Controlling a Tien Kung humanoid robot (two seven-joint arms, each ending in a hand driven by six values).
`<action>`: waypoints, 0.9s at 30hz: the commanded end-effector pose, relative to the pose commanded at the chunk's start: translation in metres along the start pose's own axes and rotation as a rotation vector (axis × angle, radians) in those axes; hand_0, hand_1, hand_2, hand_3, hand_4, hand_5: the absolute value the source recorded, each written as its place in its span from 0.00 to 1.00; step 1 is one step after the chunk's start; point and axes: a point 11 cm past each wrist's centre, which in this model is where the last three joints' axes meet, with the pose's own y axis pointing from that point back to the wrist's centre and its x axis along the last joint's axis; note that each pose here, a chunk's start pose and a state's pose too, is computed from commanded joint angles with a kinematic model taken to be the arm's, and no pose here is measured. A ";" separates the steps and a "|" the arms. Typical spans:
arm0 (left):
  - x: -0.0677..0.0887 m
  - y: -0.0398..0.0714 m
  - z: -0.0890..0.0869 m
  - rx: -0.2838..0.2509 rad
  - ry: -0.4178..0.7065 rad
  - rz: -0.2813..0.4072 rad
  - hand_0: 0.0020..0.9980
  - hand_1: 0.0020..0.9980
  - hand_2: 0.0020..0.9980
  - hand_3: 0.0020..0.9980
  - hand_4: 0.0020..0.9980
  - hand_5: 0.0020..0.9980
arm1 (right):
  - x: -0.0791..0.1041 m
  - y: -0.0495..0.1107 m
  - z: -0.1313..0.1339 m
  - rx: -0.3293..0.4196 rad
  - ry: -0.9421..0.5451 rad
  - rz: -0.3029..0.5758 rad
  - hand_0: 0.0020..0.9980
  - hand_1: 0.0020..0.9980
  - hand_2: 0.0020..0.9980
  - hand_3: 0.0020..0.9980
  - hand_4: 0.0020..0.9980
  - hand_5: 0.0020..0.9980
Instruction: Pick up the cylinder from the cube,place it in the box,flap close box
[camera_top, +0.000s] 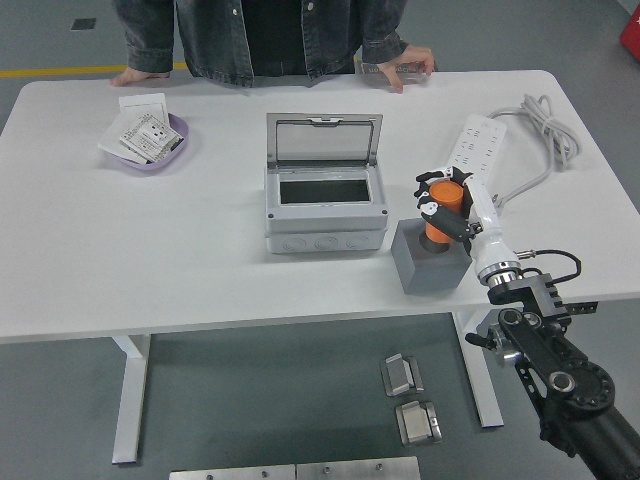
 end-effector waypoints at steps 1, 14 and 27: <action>0.000 0.000 0.000 0.000 0.000 0.001 0.63 0.64 0.59 0.59 0.65 0.20 | -0.001 -0.004 -0.004 0.006 0.046 -0.009 0.39 0.19 0.23 0.24 0.00 0.00; 0.007 0.000 0.001 0.013 0.008 0.016 0.63 0.64 0.59 0.59 0.65 0.20 | -0.039 -0.056 -0.034 0.041 0.562 -0.150 0.19 0.14 0.22 0.23 0.00 0.00; 0.015 0.001 0.002 0.027 0.010 0.038 0.63 0.64 0.59 0.59 0.66 0.20 | -0.069 -0.088 -0.048 0.032 0.801 -0.214 0.05 0.11 0.23 0.26 0.00 0.00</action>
